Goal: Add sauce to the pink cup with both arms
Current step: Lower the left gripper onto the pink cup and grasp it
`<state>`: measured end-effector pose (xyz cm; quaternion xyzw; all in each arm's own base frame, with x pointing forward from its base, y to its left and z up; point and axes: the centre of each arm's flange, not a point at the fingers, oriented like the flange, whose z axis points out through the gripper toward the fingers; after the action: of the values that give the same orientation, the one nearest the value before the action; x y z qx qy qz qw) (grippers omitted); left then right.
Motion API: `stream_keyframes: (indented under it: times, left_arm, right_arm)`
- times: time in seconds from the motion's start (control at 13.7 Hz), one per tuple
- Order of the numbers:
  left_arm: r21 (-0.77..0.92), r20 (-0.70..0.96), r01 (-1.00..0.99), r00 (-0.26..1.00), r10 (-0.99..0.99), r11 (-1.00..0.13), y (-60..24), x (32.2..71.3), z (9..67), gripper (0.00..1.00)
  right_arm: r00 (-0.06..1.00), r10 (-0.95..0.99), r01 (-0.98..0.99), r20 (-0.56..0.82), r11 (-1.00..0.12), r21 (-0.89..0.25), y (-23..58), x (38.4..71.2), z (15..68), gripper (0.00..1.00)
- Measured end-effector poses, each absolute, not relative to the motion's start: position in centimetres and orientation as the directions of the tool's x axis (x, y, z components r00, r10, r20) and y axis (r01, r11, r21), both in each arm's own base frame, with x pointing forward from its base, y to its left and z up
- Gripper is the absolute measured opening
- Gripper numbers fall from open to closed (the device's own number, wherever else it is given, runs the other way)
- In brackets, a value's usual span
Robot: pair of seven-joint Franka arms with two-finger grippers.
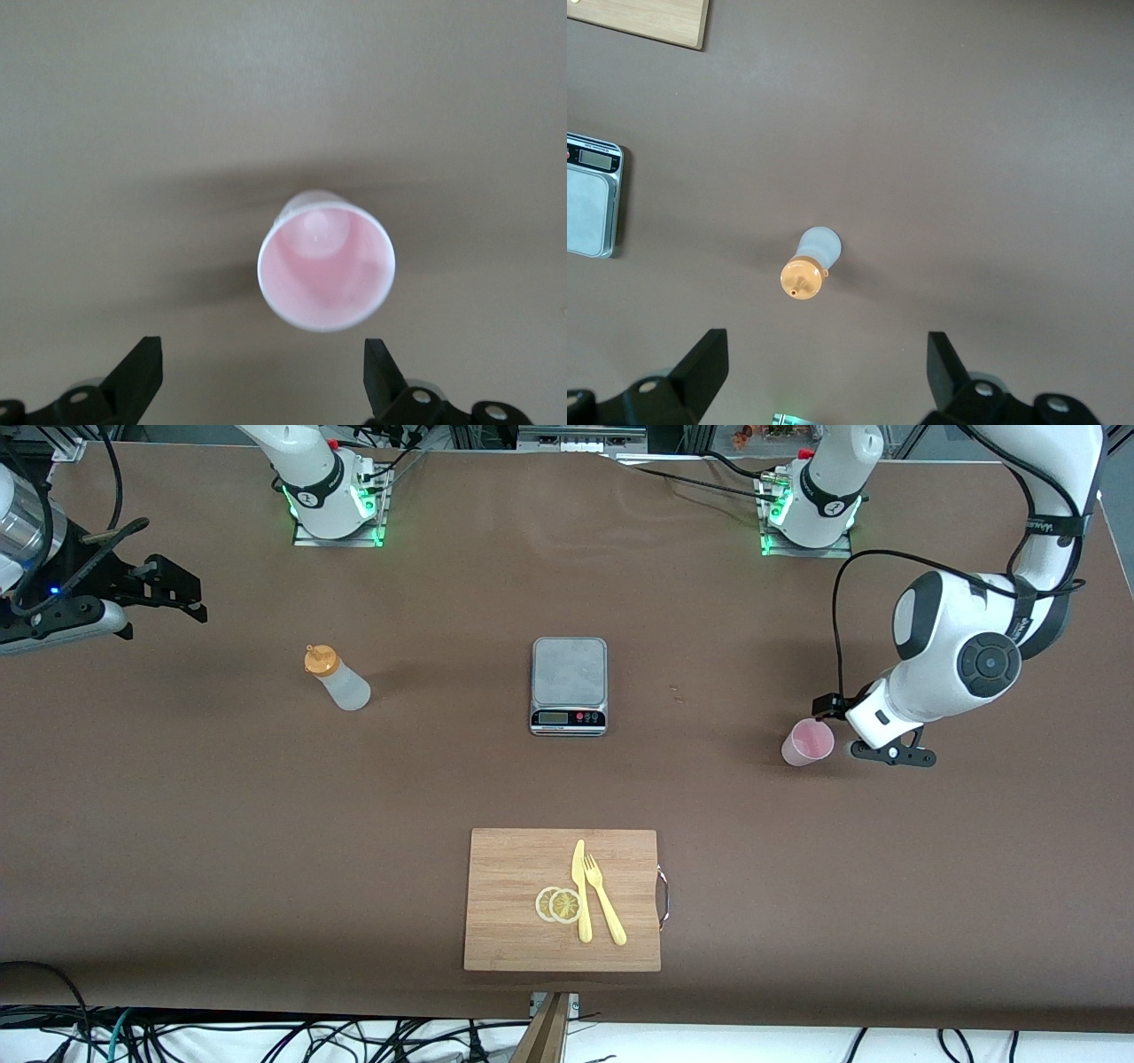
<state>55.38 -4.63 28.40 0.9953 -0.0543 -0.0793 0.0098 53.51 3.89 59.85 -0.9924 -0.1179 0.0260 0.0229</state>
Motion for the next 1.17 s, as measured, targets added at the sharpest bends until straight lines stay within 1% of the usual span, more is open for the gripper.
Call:
stream_keyframes:
  times: [0.36, 0.44, 0.51, 0.58, 0.66, 0.95, 1.17]
  left_arm:
    - [0.031, -0.132, -0.100, 0.986, -0.103, -0.995, -4.6, 56.1, 24.2, 1.00]
    - [0.031, -0.134, -0.098, 0.986, -0.102, -0.995, -4.6, 56.1, 23.6, 1.00]
    - [0.031, -0.134, -0.098, 0.986, -0.101, -0.995, -4.6, 56.1, 23.2, 0.97]
    - [0.032, -0.139, -0.097, 0.985, -0.101, -0.995, -4.6, 56.1, 22.7, 0.97]
    - [0.032, -0.142, -0.096, 0.985, -0.100, -0.995, -4.6, 56.0, 22.5, 0.91]
    - [0.032, -0.145, -0.095, 0.985, -0.098, -0.995, -4.5, 56.0, 22.4, 0.45]
    - [0.032, -0.153, -0.094, 0.983, -0.097, -0.995, -4.5, 55.9, 22.4, 0.15]
  right_arm:
    - [0.970, 0.240, 0.238, -0.043, -0.970, -0.053, 4.2, 53.5, 59.9, 1.00]
    - [0.970, 0.241, 0.239, -0.042, -0.970, -0.053, 4.3, 53.5, 59.9, 1.00]
    - [0.970, 0.241, 0.239, -0.042, -0.970, -0.053, 4.3, 53.5, 59.9, 1.00]
    - [0.970, 0.241, 0.239, -0.042, -0.970, -0.053, 4.3, 53.5, 59.9, 1.00]
    - [0.970, 0.241, 0.239, -0.042, -0.970, -0.053, 4.3, 53.5, 59.9, 1.00]
    - [0.970, 0.239, 0.237, -0.042, -0.970, -0.053, 4.2, 53.5, 59.9, 1.00]
    - [0.970, 0.239, 0.237, -0.042, -0.970, -0.053, 4.2, 53.5, 59.9, 1.00]
